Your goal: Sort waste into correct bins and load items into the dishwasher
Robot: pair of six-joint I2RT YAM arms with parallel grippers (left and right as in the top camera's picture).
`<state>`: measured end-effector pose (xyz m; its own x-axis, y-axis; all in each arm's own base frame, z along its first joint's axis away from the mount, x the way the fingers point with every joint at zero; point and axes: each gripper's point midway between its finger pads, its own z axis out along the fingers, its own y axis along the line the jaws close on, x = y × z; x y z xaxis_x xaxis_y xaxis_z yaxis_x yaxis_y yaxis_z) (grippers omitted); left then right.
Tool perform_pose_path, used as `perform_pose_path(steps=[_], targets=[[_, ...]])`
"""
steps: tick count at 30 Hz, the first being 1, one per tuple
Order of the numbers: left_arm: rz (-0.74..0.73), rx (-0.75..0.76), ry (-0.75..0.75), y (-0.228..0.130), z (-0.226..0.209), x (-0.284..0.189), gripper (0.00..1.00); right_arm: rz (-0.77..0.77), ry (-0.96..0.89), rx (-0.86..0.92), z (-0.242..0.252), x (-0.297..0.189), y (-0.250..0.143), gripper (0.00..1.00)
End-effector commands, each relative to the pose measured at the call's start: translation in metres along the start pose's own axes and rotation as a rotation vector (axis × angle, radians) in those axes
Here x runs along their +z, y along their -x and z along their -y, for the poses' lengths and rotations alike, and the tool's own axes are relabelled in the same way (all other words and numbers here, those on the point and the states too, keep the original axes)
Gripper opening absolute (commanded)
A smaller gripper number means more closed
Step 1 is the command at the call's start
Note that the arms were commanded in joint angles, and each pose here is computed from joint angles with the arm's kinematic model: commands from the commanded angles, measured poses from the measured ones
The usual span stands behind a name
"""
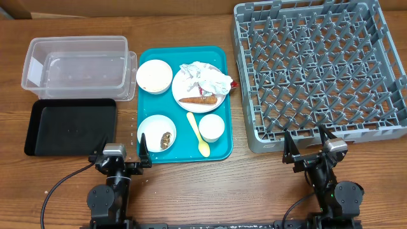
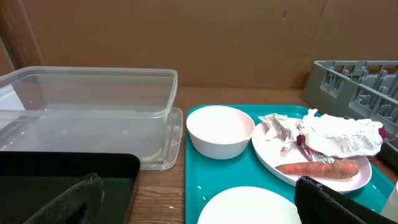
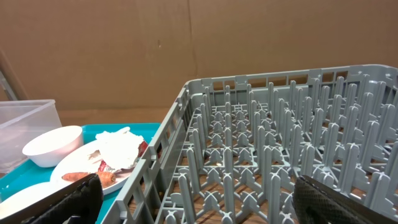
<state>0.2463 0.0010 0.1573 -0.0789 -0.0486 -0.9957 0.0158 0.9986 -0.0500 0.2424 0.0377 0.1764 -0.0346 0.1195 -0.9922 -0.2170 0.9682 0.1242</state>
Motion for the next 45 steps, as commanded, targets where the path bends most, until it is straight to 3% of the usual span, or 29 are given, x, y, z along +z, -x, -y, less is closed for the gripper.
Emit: perform_pose_path(steps=[1, 12, 18, 34, 45], targets=[[0.009, 0.022, -0.001, 0.0, 0.0, 0.0, 1.0, 0.012, -0.01, 0.001, 0.002, 0.0, 0.0, 1.0], [0.038, -0.012, -0.055, 0.008, 0.009, -0.001, 1.0, 0.059, 0.007, -0.011, -0.001, -0.001, 0.012, 1.0], [0.169, 0.006, -0.12, 0.041, 0.021, -0.005, 1.0, 0.111, 0.07, -0.028, -0.016, -0.007, 0.041, 1.0], [0.249, 0.003, -0.177, 0.115, 0.034, -0.021, 1.0, 0.181, 0.123, -0.068, -0.042, -0.031, 0.148, 1.0], [0.079, -0.011, -0.372, 0.19, 0.067, 0.027, 1.0, -0.086, 0.144, -0.038, -0.05, -0.004, 0.193, 1.0]])
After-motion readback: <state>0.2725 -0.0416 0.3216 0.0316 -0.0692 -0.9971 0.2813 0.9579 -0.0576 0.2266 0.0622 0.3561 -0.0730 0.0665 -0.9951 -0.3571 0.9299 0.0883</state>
